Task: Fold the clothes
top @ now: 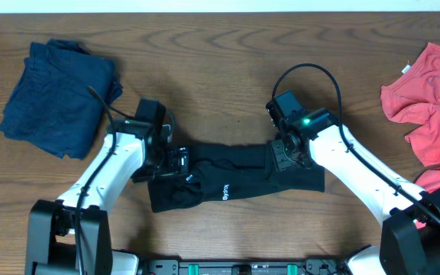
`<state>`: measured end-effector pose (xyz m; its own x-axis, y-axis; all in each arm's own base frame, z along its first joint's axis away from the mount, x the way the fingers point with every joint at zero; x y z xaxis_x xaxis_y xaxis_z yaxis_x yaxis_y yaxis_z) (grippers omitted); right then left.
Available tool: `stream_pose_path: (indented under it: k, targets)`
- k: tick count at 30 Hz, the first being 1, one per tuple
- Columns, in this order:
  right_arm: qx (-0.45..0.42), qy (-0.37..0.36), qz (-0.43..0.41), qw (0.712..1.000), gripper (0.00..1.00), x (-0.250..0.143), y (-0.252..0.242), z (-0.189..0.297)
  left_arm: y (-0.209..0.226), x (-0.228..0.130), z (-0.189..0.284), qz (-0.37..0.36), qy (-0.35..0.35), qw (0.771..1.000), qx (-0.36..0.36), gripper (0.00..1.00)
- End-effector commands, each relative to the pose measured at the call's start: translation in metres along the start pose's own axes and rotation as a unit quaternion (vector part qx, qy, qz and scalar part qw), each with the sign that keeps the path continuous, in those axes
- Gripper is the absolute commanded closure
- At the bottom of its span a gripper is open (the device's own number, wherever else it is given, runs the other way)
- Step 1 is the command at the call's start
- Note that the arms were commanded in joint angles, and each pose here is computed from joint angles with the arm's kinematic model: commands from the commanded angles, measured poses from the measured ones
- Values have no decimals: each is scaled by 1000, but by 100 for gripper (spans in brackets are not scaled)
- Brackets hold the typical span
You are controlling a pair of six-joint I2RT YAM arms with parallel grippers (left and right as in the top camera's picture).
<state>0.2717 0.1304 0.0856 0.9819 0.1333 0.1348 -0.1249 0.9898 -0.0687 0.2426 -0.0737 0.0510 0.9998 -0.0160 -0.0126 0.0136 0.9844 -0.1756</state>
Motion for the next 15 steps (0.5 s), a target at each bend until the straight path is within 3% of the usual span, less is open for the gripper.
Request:
stream_pose_path:
  k: [1,10,15]
  targets:
    - [-10,1,-7,1000,39,-1,-4,-2,8,-12,-19,7,13,1000,6,4]
    - [-10,1,-7,1000,39,-1,-4,-2,14,-27,-45,16,25,1000,6,7]
    - [-10,1,-7,1000,39,-1,-4,-2,11,-25,-46,16,22,1000,-4,53]
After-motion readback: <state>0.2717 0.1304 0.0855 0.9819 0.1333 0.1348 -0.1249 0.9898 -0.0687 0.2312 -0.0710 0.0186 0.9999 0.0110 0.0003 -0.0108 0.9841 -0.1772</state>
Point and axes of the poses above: each gripper's point midway between its finger pads, its own z axis back along the fingers, its own y axis along the line the jaws close on, x = y × z, the point moved 2 cm from there along z, back along the fingers, and after that the axes turned 6 degrees about -z, right-handed, at the moved point
